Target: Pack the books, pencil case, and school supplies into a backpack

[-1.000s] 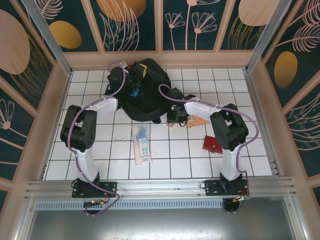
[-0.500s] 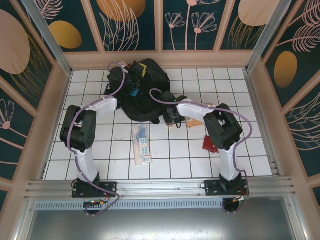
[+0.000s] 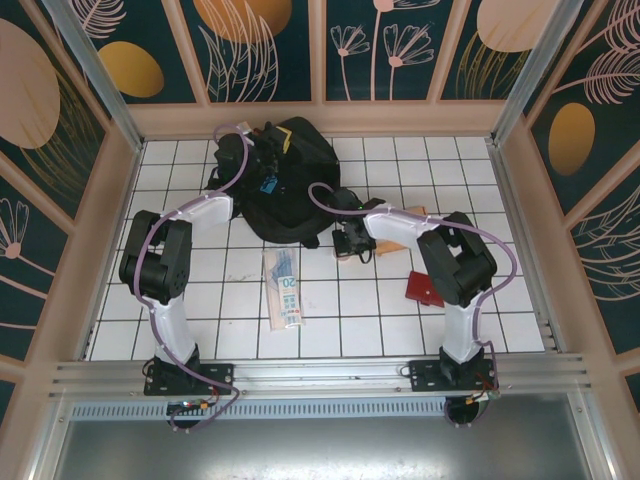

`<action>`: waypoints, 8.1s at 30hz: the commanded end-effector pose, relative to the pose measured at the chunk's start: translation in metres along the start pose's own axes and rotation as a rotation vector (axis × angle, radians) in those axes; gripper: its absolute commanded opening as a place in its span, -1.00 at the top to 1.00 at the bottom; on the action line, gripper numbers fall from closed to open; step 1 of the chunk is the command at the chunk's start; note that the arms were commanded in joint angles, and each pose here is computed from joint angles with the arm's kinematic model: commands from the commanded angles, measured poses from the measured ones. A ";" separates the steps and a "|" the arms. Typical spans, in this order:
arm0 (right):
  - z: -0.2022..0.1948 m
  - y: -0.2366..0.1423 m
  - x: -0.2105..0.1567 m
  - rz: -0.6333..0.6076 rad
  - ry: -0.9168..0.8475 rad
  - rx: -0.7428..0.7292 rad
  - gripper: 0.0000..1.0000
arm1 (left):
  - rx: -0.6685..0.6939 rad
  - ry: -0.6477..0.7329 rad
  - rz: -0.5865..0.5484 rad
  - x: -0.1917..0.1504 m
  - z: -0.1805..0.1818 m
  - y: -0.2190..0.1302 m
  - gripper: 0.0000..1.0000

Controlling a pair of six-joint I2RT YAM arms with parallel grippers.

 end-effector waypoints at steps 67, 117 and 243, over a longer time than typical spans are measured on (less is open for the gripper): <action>0.036 -0.027 -0.024 0.084 -0.111 0.022 -0.62 | -0.098 0.005 0.018 -0.004 -0.025 -0.013 1.00; 0.065 -0.101 0.169 -0.653 0.245 0.265 0.09 | -0.142 -0.005 0.035 -0.006 -0.057 -0.006 1.00; -0.096 -0.020 -0.136 -0.358 0.735 0.428 0.44 | -0.116 -0.002 0.082 -0.012 -0.035 -0.011 1.00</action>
Point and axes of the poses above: each hand's point on the last joint's axis, 136 mm out from that joint toward the fingers, its own y axis out along the fingers, its own z axis along the line the jaws close on, x = y × z, the point moved 9 cm from there along -y, back along the fingers, and after that the axes turned 8 degrees about -y, right-handed, at the moved point
